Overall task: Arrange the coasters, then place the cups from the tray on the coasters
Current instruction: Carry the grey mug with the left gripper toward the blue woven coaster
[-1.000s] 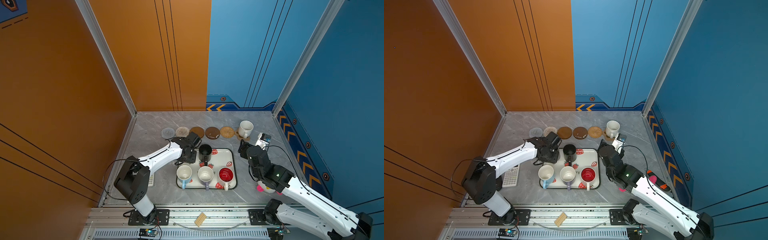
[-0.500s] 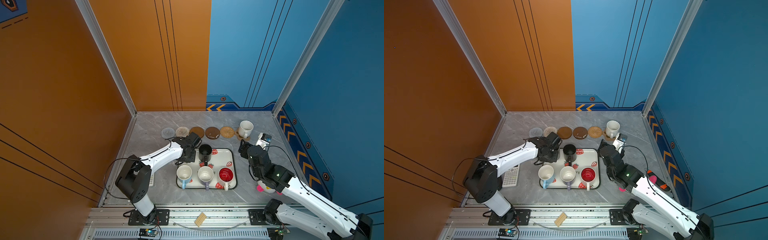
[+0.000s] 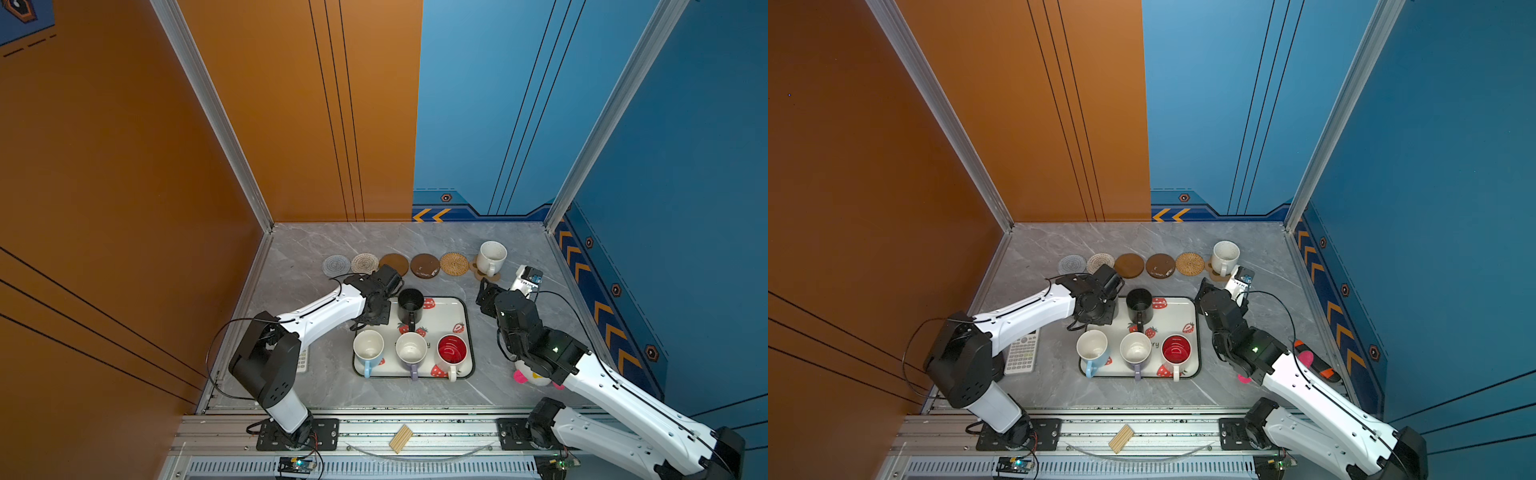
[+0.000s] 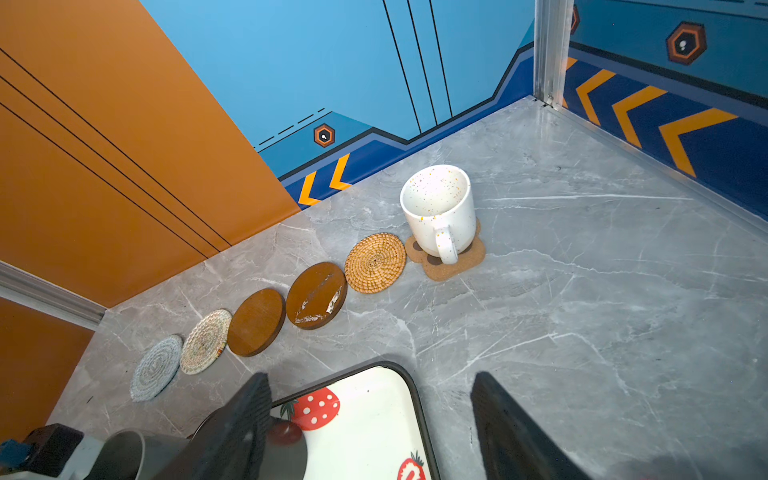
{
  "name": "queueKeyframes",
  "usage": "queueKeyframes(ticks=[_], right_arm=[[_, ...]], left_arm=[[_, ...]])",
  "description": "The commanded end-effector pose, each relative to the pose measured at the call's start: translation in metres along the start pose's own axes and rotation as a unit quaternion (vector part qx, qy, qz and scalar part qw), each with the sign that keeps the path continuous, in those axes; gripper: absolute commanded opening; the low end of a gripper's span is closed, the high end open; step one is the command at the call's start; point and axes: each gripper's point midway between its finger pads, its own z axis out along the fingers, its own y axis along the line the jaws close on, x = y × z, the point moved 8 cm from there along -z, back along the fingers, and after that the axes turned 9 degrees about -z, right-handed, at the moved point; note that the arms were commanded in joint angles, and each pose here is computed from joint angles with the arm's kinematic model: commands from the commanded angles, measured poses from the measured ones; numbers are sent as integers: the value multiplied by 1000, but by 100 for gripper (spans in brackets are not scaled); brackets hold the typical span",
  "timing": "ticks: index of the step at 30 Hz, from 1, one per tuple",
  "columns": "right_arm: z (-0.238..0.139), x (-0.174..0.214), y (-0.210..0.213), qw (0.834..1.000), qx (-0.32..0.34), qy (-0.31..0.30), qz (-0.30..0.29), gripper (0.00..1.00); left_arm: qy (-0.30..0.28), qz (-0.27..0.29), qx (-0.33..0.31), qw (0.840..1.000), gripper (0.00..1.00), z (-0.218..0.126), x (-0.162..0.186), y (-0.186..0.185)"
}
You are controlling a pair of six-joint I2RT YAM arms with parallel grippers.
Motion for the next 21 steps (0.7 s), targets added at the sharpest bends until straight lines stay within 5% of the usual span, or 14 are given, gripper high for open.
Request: queueKeyframes(ticks=[1, 21], right_arm=[[4, 4, -1, 1000, 3, 4, 5, 75], [7, 6, 1, 1000, -3, 14, 2, 75]], left_arm=[[-73, -10, 18, 997, 0, -36, -19, -3], [-121, -43, 38, 991, 0, -64, -70, 15]])
